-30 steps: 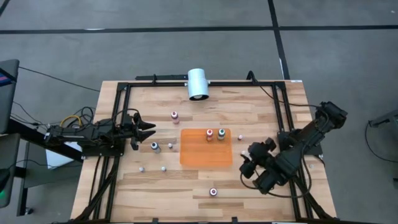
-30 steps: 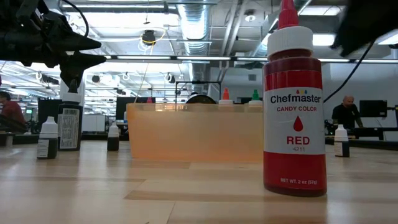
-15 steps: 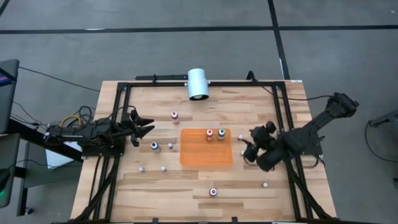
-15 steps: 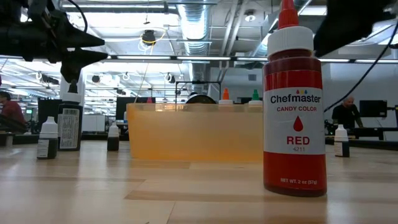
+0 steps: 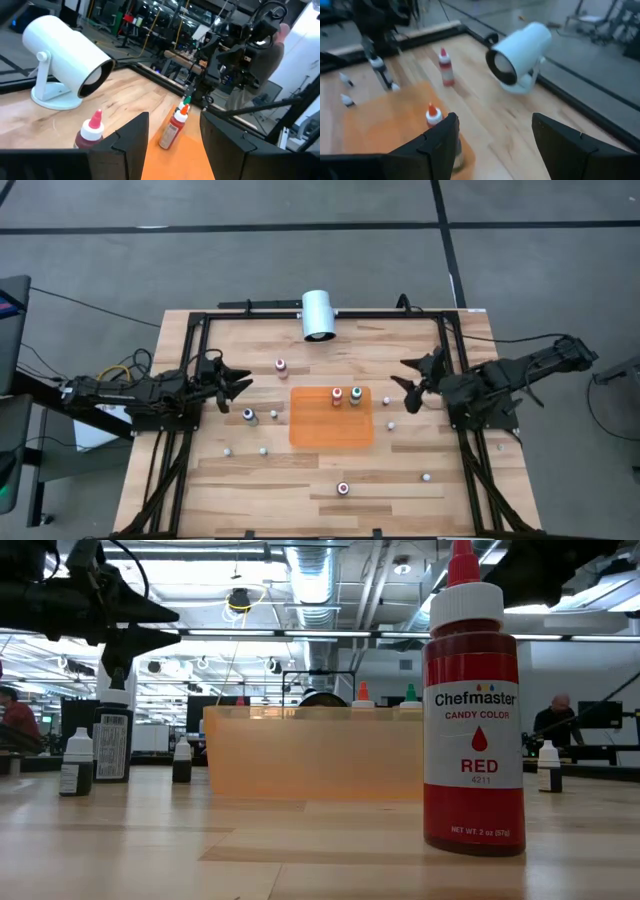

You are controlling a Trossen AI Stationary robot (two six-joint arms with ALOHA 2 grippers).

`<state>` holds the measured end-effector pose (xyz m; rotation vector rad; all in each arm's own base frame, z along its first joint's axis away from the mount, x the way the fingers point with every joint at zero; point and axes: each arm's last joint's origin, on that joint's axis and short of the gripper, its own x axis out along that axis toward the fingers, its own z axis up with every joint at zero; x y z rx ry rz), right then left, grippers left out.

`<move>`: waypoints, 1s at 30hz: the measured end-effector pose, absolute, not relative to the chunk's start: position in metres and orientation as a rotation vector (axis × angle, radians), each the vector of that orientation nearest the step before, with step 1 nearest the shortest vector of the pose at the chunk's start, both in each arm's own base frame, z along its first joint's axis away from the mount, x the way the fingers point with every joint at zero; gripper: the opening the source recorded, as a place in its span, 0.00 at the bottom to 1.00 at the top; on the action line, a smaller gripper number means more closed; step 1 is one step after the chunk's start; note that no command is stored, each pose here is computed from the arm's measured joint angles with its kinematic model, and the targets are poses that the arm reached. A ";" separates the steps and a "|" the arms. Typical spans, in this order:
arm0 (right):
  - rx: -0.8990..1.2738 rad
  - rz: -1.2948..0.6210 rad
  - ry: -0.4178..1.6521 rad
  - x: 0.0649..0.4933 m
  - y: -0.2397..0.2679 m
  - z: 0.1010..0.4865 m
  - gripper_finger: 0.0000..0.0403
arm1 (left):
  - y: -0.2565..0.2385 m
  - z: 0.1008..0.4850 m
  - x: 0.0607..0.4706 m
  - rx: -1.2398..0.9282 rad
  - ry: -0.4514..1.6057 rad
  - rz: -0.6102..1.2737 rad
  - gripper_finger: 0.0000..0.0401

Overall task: Pick & Place food coloring
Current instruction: Put the large pink food coloring into the orange bin

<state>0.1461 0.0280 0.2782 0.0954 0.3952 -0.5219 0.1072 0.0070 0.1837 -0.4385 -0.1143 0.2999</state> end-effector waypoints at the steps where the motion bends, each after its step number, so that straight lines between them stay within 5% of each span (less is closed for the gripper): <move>1: 0.092 -0.511 0.373 0.144 0.026 0.279 0.59 | 0.007 0.184 0.108 -0.438 -0.113 0.306 0.42; 13: 0.083 -0.445 0.194 0.127 0.012 0.264 0.59 | 0.007 0.216 0.135 -0.345 0.014 0.342 0.42; 30: 0.084 -0.442 0.209 0.129 0.012 0.234 0.59 | 0.028 0.240 0.212 -0.116 0.556 0.553 0.42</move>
